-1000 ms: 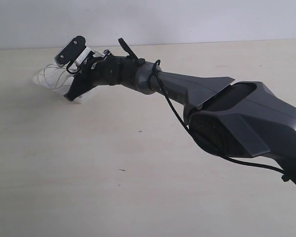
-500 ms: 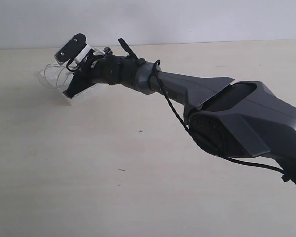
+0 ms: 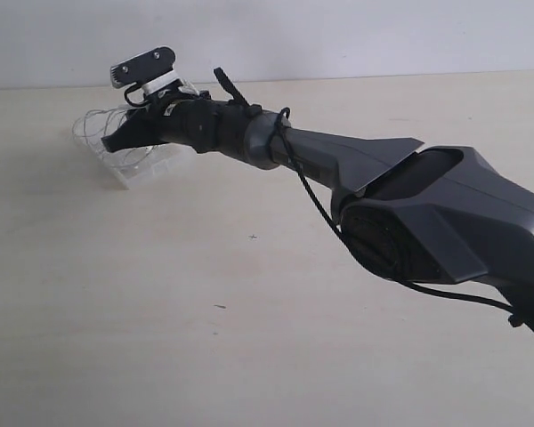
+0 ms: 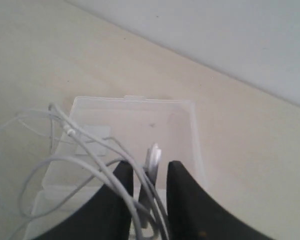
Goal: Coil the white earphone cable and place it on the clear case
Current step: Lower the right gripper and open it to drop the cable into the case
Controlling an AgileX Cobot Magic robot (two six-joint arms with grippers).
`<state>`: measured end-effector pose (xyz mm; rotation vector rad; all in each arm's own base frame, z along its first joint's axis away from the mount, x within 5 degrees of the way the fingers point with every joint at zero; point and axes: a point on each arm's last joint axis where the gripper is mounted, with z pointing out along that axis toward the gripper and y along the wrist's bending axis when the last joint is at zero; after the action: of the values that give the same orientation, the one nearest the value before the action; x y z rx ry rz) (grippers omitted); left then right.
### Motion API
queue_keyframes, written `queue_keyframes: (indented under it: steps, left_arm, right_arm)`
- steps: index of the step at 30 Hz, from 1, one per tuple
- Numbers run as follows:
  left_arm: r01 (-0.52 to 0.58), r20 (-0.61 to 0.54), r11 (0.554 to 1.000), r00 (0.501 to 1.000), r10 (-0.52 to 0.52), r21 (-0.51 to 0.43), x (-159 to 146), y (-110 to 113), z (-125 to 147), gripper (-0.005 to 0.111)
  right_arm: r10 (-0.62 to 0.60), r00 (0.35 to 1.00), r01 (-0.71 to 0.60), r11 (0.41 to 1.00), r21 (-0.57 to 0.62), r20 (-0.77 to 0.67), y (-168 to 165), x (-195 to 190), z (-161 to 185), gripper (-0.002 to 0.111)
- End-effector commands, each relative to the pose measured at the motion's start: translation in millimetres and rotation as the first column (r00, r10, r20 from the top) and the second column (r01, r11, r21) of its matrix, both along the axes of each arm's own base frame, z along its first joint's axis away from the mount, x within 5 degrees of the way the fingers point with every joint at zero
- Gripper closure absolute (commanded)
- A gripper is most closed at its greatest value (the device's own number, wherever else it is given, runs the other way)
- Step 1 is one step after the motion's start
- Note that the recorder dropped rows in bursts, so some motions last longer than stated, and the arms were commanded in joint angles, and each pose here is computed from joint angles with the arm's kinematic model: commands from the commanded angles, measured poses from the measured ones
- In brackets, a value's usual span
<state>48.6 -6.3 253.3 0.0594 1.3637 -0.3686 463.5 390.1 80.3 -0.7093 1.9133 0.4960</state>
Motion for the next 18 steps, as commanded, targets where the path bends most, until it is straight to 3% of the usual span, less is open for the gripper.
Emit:
queue_keyframes:
  steps: [1,18]
  left_arm:
    - [0.0,0.0,1.0,1.0,0.0,-0.004,0,0,-1,0.107]
    - [0.008,0.0,1.0,1.0,-0.008,-0.002,0,-1,-1,0.107]
  right_arm:
    - [-0.036,0.999,0.034,0.997,0.074,0.03,-1,4,25,0.083]
    - [-0.025,0.999,0.028,0.997,0.079,-0.037,0,1,21,0.083]
